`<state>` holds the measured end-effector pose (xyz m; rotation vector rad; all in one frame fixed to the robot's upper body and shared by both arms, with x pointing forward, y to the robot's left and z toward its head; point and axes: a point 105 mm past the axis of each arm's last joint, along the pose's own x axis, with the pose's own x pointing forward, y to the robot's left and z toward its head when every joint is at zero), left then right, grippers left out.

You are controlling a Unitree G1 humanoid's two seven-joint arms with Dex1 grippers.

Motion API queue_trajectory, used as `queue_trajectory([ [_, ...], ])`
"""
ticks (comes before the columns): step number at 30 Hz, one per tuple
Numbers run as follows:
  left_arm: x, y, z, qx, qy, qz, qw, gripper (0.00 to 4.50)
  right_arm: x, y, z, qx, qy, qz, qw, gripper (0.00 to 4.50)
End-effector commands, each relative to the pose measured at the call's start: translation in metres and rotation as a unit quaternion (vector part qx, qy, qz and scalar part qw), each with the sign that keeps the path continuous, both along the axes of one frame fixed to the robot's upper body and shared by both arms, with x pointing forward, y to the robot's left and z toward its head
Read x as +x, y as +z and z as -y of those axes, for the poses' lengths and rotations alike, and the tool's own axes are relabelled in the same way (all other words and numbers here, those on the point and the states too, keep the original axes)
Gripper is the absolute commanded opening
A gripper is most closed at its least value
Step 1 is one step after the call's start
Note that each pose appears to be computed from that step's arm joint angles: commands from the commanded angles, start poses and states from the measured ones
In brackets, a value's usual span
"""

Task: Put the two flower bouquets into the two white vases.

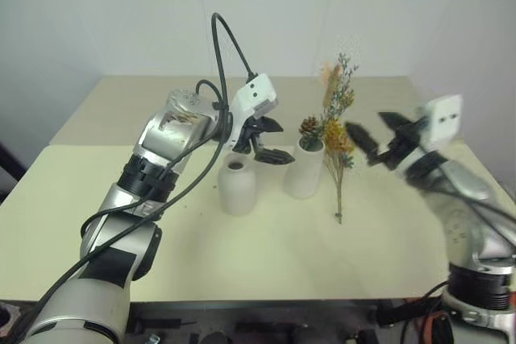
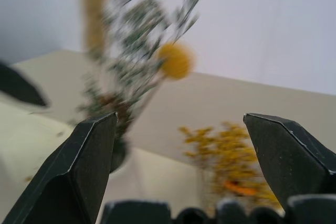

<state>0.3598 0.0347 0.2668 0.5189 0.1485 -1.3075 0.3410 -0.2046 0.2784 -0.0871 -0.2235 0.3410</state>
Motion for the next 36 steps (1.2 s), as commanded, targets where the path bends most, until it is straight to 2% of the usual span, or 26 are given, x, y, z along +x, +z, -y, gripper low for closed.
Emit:
queue_trajectory([
  [1, -0.023, 0.026, 0.001, -0.045, -0.080, 0.035, 0.995, 4.50, 0.000, 0.013, 0.015, 0.004, -0.037, -0.044, 0.998, 4.49],
  [3, -0.032, 0.029, 0.001, -0.060, -0.112, 0.040, 0.991, 4.50, 0.007, 0.004, 0.021, -0.013, -0.060, -0.108, 0.992, 4.49],
  [6, -0.040, 0.030, 0.003, -0.065, -0.143, 0.042, 0.987, 4.50, 0.014, -0.023, 0.024, -0.032, -0.077, -0.230, 0.970, 4.49],
  [10, -0.046, 0.028, 0.001, -0.064, -0.174, 0.042, 0.982, 4.50, 0.025, -0.051, 0.008, -0.069, -0.070, -0.319, 0.943, 4.49],
  [14, -0.051, 0.023, 0.001, -0.056, -0.205, 0.050, 0.976, 4.50, 0.046, -0.075, -0.002, -0.080, -0.069, -0.375, 0.921, 4.49],
  [19, -0.048, 0.016, 0.004, -0.033, -0.197, 0.068, 0.978, 4.50, 0.059, -0.094, -0.002, -0.098, -0.067, -0.408, 0.905, 4.49],
  [29, -0.044, 0.005, 0.010, 0.007, -0.183, 0.096, 0.978, 4.50, 0.080, -0.114, -0.014, -0.128, -0.045, -0.424, 0.896, 4.49],
  [32, -0.042, 0.000, 0.012, 0.032, -0.175, 0.113, 0.978, 4.50, 0.082, -0.121, -0.021, -0.142, -0.032, -0.431, 0.891, 3.96],
  [36, -0.043, 0.000, 0.012, 0.035, -0.174, 0.117, 0.977, 4.50, 0.084, -0.131, -0.025, -0.146, -0.025, -0.436, 0.887, 2.55],
])
